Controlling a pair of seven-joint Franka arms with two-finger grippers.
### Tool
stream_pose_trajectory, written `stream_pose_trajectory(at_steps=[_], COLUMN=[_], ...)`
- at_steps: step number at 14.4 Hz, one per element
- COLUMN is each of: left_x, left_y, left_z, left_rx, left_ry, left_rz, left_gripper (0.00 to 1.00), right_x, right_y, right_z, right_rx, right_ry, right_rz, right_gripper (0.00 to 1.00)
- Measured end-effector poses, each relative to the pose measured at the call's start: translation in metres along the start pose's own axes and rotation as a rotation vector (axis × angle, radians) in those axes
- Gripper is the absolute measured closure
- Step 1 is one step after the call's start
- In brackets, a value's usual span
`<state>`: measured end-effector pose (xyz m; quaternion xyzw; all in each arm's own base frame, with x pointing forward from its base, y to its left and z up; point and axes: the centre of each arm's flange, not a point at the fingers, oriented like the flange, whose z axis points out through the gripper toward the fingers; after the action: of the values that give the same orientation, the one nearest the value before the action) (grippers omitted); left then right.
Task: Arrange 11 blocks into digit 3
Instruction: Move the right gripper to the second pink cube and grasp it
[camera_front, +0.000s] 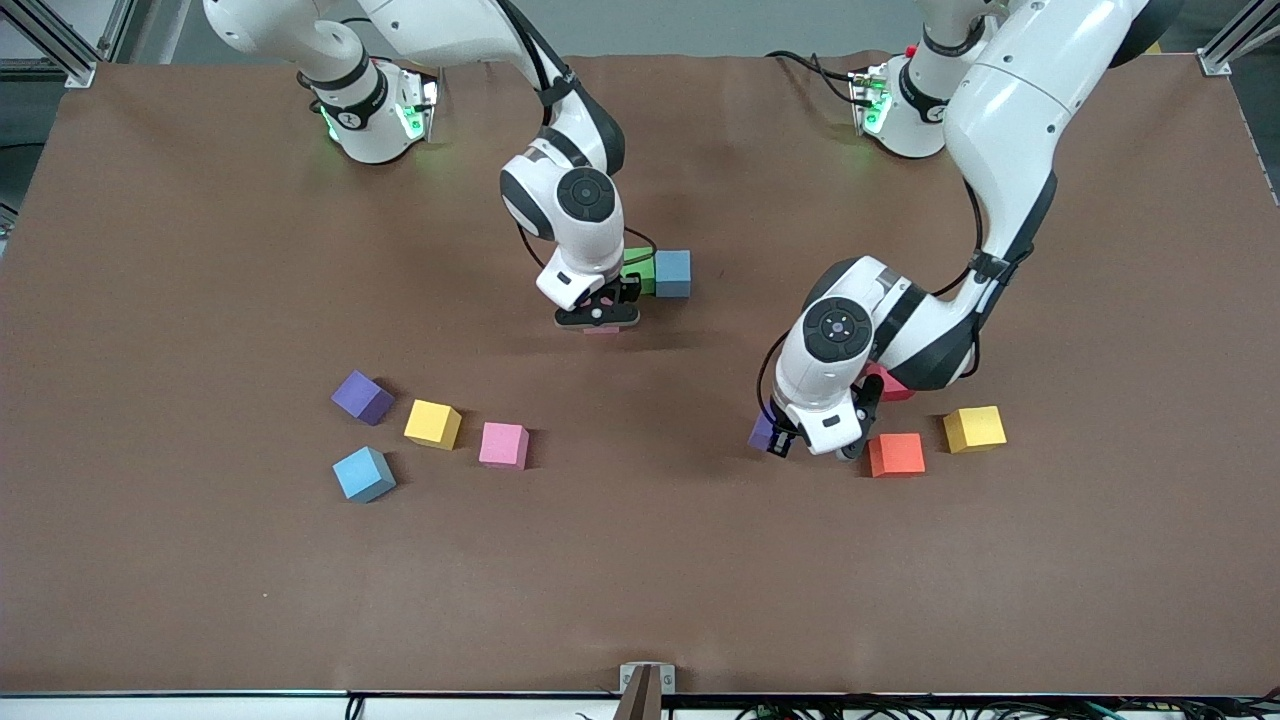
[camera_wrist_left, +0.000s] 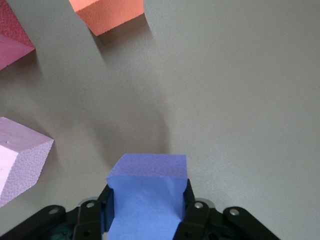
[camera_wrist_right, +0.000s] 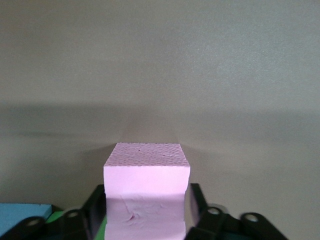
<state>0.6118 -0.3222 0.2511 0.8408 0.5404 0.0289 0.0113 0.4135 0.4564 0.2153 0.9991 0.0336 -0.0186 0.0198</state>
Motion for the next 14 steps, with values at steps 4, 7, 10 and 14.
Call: stream_pose_trajectory(at_steps=[4,7,10,14], left_x=[0.0,0.0,0.0,0.0], left_y=[0.0,0.0,0.0,0.0], left_z=[0.0,0.0,0.0,0.0], left_rx=[0.0,0.0,0.0,0.0], left_ry=[0.0,0.0,0.0,0.0], left_rz=[0.0,0.0,0.0,0.0], left_gripper=[0.47,0.47,0.47,0.47], right_x=[0.004,0.017,0.053,0.117], right_y=[-0.002,-0.004,0.021,0.088], right_z=[-0.006,-0.026,-0.053,-0.08], right_rx=[0.002,-0.019,-0.011,0.02], right_ry=[0.002,-0.023,-0.02,0.036], right_rz=[0.001,0.013,0.068,0.197], right_gripper=[0.0,0.0,0.0,0.0])
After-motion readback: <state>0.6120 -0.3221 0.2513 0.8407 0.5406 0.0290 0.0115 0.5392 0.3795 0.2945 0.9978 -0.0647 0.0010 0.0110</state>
